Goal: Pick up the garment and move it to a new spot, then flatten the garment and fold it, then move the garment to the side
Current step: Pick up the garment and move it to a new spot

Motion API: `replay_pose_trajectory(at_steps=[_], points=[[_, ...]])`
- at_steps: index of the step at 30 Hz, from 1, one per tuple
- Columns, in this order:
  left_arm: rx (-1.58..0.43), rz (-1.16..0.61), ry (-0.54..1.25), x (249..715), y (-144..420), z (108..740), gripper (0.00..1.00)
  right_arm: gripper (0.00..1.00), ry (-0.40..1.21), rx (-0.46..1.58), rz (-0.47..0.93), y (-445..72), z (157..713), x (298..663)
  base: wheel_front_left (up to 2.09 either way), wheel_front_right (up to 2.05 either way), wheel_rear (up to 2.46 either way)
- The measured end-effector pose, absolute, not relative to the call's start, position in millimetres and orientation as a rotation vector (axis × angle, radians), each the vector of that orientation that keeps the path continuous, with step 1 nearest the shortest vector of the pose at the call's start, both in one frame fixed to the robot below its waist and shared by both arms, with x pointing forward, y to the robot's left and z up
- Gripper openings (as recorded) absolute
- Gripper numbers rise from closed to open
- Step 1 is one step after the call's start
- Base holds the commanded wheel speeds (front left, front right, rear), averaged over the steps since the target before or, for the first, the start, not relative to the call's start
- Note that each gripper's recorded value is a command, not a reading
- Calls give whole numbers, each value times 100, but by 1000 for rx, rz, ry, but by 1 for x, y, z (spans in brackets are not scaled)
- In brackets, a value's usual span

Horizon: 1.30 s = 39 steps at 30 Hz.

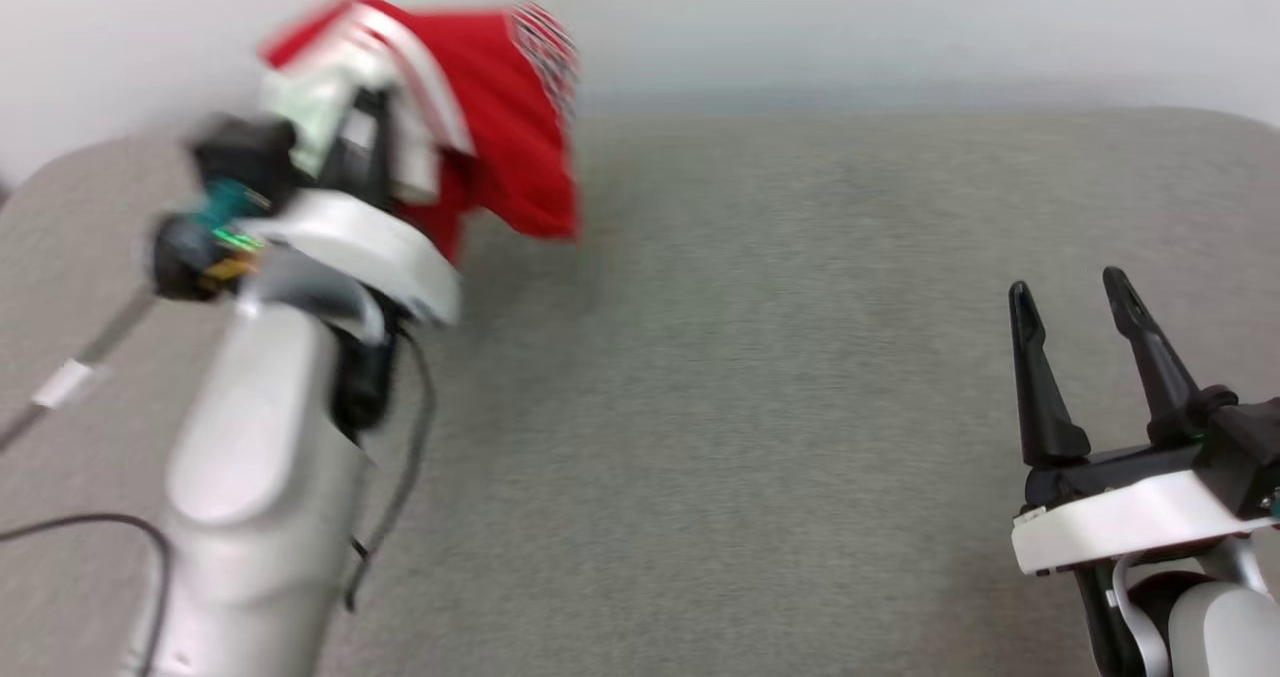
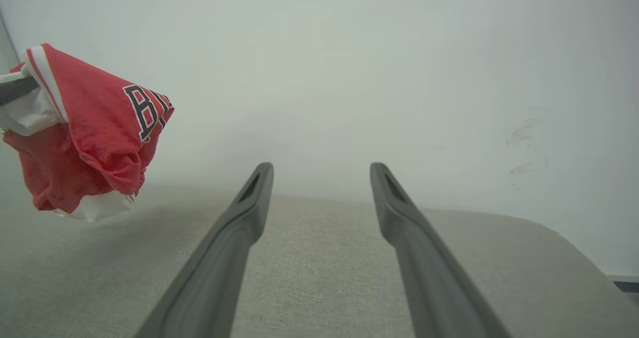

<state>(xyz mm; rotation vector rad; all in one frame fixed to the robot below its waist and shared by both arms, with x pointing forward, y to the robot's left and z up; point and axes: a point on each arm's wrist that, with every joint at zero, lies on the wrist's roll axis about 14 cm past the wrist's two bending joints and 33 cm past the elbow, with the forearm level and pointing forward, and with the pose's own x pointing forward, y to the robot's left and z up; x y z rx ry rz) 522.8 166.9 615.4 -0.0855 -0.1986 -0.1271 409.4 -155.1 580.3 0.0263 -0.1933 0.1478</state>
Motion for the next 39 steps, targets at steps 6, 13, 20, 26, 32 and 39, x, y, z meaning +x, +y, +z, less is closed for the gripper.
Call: replay_pose_trajectory(at_steps=[6,13,20,26,32,39], points=[[-123,-388,-74,495,59,564,0,100,-185,30,41,-192,579,386,0,0,0],[-191,-533,210,436,3,472,0,100,-151,48,-16,-210,565,373,0,0,0],[-231,-506,278,404,5,443,100,100,-132,64,14,-200,556,379,0,0,0],[-226,-390,34,420,37,498,100,100,-142,54,48,-189,561,383,0,0,0],[-171,-261,-98,424,85,533,100,100,-138,50,76,-179,562,384,0,0,0],[-109,-139,-116,411,135,539,100,100,-131,38,90,-175,563,379,0,0,0]])
